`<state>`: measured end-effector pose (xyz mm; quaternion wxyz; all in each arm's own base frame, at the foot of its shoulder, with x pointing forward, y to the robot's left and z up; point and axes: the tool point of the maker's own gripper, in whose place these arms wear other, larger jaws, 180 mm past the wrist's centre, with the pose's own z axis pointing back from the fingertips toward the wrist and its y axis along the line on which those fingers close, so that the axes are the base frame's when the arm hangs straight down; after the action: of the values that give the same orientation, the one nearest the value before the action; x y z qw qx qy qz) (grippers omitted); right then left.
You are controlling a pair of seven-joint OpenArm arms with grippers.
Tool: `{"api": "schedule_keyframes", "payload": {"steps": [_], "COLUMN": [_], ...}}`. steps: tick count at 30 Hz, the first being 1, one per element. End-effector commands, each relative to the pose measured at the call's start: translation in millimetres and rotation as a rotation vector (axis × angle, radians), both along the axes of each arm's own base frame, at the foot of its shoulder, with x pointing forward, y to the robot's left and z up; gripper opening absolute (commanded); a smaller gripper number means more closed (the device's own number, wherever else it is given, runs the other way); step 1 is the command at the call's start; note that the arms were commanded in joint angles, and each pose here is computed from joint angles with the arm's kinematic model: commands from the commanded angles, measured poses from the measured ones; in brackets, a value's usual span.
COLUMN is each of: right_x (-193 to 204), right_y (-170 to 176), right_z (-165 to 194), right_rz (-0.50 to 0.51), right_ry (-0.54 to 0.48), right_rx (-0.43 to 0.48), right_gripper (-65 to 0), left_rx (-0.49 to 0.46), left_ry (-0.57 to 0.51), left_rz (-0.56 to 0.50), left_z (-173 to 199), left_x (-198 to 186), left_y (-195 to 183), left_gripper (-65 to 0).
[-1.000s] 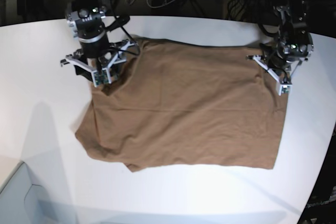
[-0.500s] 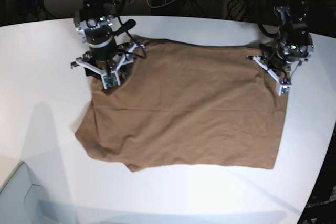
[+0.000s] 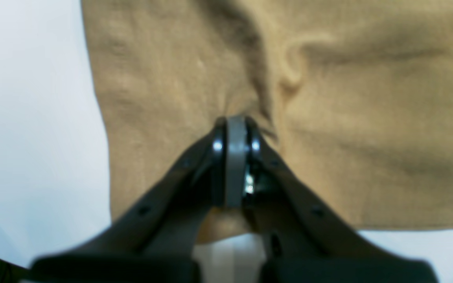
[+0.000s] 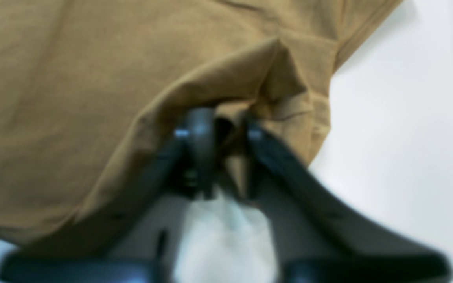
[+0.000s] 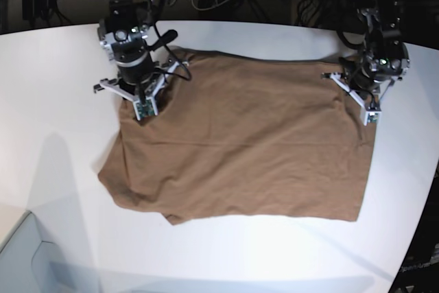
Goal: Layout the t-shirt on the table in an organized manner, then fold the t-shirt properly
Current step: 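Grasp the t-shirt shoulder with the right gripper and pull it outward, then release the shoulder and move the right gripper back over the shirt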
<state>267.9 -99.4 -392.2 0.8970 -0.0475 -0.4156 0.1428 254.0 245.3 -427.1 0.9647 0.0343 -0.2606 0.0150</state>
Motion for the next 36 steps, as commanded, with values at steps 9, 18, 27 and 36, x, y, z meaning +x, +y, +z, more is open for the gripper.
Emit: {"api": "schedule_keyframes", "payload": {"steps": [9,18,27,36], "right_x": [-14.7,-85.7,-132.4,-136.2], "right_y": [-22.1,-20.7,77.0,67.4], "right_z": [41.7,14.7,8.3,3.7], "right_rz": [-0.072,-0.125,0.081,0.077], "right_ry": [-0.096,0.060,0.166,0.183], "right_rx": [-0.012,0.016,0.174,0.145], "right_gripper": [-65.0,-65.0,-65.0,-43.0], "left_rx": [0.007,0.003,-0.008,0.005], "left_ry": [-0.025,-0.035,-0.041,-0.038], "left_rz": [-0.003,-0.003,-0.005,-0.001], "left_z": [8.7,10.0,10.7,11.3], "left_x": [11.8,13.7,14.8,12.1], "left_y": [2.1,1.0,-4.4,1.5], "left_gripper": [-65.0,-65.0,-65.0,-65.0]}}
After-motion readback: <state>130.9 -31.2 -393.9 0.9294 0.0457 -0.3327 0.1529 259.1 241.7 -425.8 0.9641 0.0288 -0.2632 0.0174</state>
